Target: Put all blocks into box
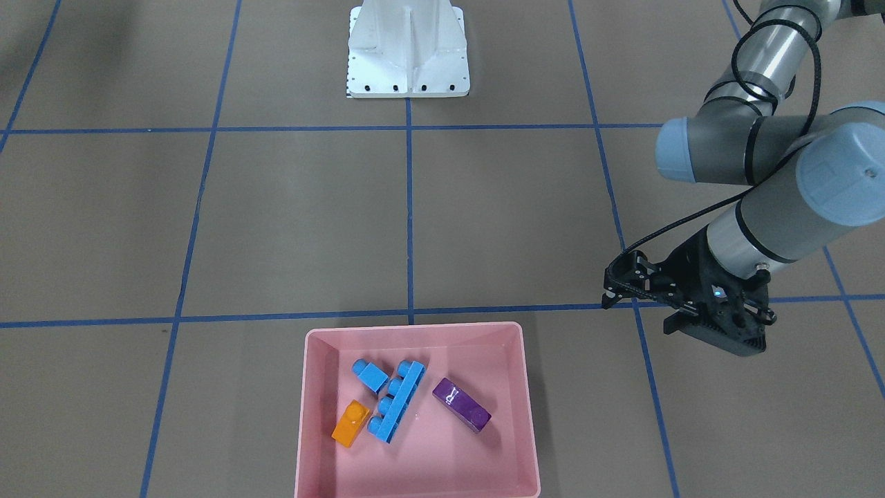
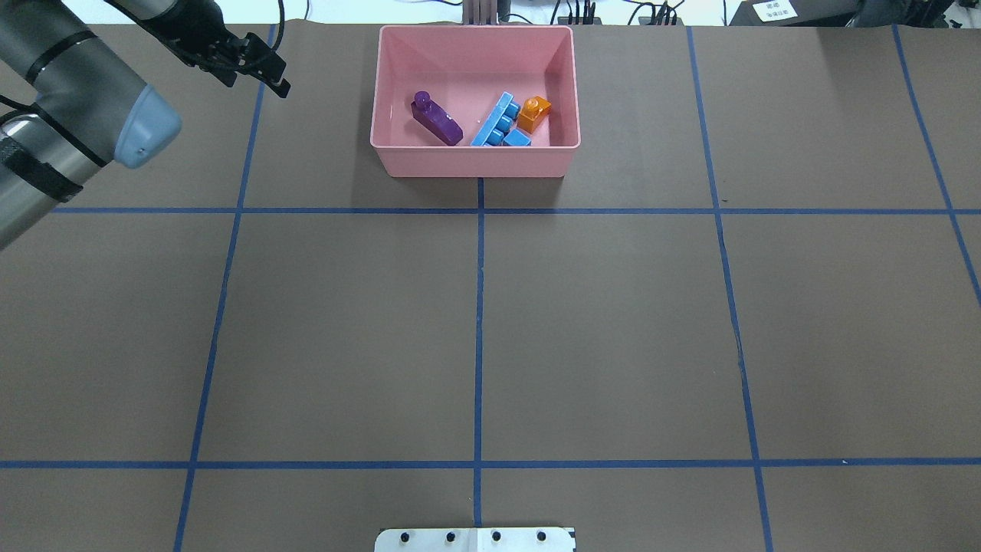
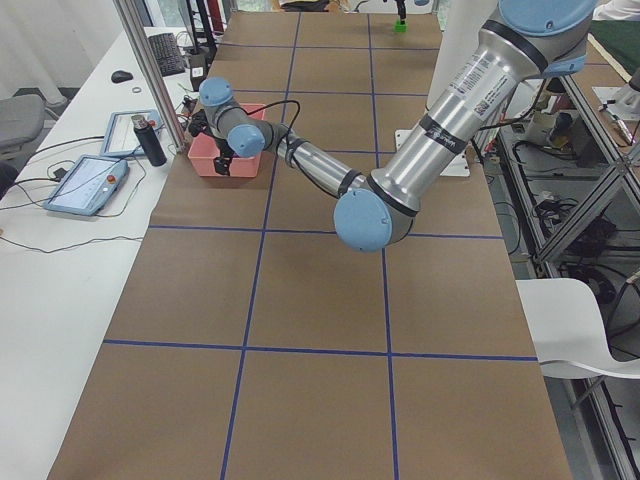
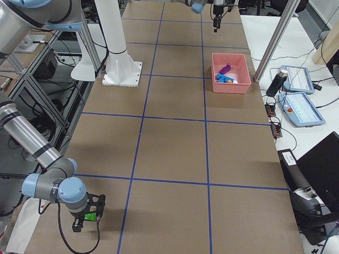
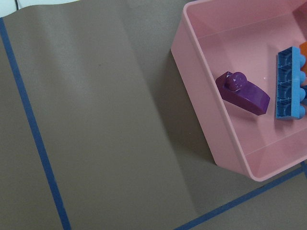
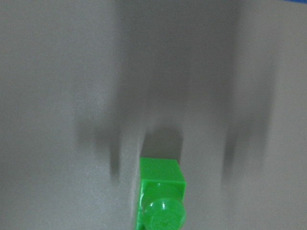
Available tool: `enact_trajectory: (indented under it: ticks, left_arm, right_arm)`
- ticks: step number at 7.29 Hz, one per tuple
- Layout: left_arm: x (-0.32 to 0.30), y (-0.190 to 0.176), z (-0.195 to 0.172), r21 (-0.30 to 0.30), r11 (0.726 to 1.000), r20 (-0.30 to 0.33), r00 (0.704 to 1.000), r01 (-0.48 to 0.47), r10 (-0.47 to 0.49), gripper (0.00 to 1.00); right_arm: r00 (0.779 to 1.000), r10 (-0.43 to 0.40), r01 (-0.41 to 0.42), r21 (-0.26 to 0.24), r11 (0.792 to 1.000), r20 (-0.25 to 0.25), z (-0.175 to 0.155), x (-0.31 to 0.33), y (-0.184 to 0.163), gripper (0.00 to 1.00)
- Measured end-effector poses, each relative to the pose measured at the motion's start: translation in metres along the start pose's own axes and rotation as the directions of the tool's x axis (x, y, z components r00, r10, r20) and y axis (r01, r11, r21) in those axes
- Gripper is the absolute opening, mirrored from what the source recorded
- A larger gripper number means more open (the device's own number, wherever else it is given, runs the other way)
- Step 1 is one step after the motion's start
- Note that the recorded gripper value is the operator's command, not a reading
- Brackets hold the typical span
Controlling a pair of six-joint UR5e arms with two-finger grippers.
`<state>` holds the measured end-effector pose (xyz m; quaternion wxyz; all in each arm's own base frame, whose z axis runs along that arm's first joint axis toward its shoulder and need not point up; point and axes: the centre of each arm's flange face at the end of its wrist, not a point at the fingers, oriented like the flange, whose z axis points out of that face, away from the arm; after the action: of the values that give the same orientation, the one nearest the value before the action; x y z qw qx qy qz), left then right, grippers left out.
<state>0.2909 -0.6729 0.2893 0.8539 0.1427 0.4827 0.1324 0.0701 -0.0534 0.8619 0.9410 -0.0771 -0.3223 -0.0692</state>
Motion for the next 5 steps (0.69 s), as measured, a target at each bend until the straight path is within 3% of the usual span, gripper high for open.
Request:
enact_trajectory:
  ticks: [1,5]
  left_arm:
    - [0.002,0.0,-0.002,0.003,1.0,-0.003,1.0,-0.004,0.004,1.0]
    - [0.017,0.004,-0.015,-0.006,1.0,-0.001,1.0,0.002,-0.002,1.0]
  right_arm:
    - [1.0,0.002,-0.002,-0.004,1.0,0.001,0.002,0.001,0.001,0.61]
    - [1.0,0.008,-0.008,-0.003,1.0,0.025,0.004,0.0,-0.001,0.62]
